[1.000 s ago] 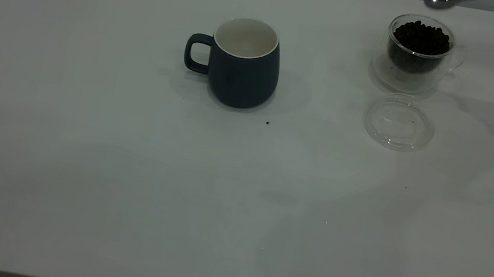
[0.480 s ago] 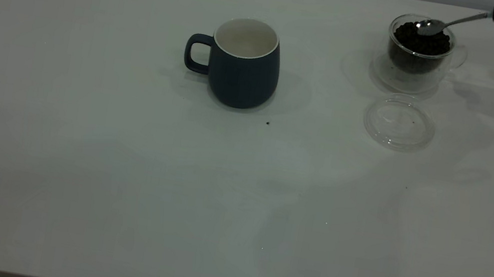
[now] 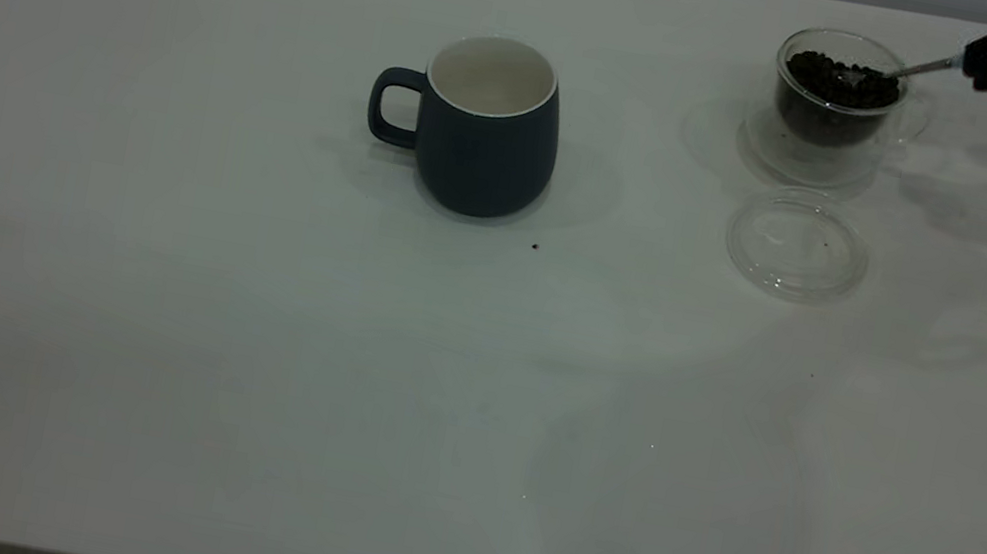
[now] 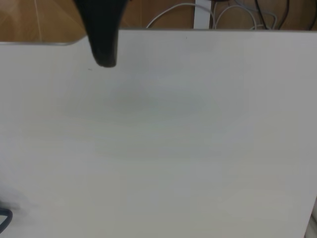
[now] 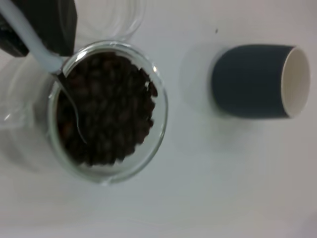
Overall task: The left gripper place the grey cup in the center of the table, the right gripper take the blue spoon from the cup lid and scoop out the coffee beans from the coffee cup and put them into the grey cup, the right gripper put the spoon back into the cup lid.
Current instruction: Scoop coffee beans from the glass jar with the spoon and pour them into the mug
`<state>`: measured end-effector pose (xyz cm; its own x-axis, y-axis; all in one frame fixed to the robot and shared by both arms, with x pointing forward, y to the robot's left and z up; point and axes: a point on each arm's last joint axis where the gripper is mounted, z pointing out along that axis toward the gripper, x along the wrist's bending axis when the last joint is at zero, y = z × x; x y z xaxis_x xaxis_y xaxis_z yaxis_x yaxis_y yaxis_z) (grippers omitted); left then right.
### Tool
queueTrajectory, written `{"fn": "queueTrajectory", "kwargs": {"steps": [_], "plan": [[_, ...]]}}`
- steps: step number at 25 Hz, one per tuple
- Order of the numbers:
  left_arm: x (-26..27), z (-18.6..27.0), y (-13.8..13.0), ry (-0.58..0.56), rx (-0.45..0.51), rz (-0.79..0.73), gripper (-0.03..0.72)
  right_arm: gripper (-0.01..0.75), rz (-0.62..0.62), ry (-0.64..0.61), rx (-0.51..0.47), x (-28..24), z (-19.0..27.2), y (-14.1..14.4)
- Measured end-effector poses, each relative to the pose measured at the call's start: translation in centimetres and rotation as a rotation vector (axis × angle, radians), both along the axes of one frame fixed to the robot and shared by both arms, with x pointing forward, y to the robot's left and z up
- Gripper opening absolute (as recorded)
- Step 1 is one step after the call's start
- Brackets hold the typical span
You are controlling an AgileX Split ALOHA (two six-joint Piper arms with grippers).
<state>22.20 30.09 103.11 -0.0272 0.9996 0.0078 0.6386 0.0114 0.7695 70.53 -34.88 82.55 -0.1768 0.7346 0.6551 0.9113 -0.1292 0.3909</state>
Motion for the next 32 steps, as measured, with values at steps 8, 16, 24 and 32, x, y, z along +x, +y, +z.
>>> {"fn": "queueTrajectory", "kwargs": {"steps": [8,16,24,32], "plan": [[0.0,0.0,0.0,0.000,-0.001,0.001,0.588,0.097,-0.012,0.052,0.057,-0.4,0.1,-0.3],[0.0,0.0,0.0,0.000,-0.001,0.001,0.588,0.097,-0.071,0.122,0.140,-1.3,0.4,-2.9],[0.0,0.0,0.0,0.000,-0.001,0.001,0.588,0.097,-0.060,0.173,0.217,-1.7,-1.3,-2.4],[0.0,0.0,0.0,0.000,-0.001,0.001,0.588,0.097,-0.080,0.166,0.257,-1.5,-1.1,-2.3]]}}
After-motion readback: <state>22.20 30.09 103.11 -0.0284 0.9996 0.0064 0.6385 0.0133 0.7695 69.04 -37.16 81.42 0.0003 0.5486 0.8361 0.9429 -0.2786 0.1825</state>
